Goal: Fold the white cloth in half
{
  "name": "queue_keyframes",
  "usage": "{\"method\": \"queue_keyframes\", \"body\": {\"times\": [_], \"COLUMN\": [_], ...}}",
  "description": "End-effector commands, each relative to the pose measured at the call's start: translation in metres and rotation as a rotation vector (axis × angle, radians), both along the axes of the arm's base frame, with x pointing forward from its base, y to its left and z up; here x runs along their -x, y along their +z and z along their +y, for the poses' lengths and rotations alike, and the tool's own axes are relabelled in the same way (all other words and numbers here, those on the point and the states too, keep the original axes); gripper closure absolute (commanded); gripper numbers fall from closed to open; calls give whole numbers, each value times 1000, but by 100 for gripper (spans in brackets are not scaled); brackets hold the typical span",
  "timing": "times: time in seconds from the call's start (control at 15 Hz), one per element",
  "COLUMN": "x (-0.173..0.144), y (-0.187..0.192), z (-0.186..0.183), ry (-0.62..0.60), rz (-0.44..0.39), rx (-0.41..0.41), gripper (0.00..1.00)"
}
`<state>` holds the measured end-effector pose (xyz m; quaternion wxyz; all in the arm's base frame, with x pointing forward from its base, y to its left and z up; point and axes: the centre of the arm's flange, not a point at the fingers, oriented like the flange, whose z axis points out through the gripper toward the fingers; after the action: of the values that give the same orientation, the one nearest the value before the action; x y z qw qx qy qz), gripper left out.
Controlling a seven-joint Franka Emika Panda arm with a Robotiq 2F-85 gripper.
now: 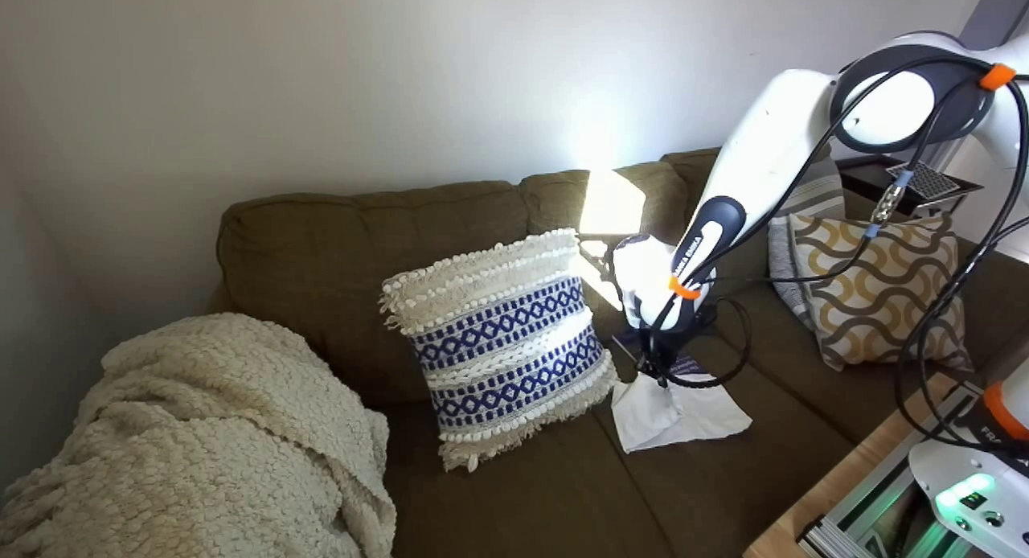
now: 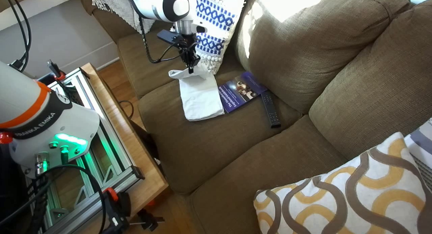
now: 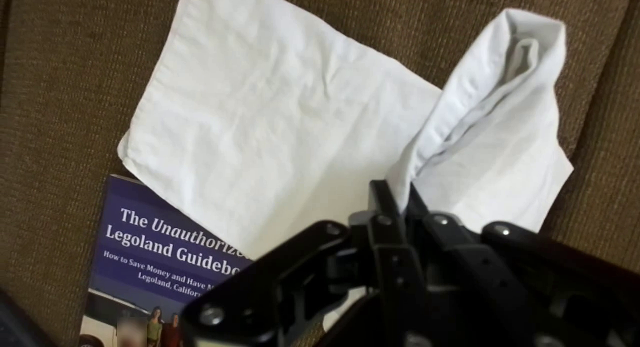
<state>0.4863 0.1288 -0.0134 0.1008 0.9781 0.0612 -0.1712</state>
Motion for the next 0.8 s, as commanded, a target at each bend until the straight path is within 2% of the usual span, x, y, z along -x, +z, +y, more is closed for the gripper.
{"method": "queue_keyframes", "body": {"times": [0.0, 0.33, 0.73], "x": [20, 58, 86], "y": [-4, -12, -23], "z": [-17, -48, -98], "ry": [-11, -14, 6], "rz": [20, 31, -69], "rx": [52, 136, 223], "gripper": [98, 98, 98]}}
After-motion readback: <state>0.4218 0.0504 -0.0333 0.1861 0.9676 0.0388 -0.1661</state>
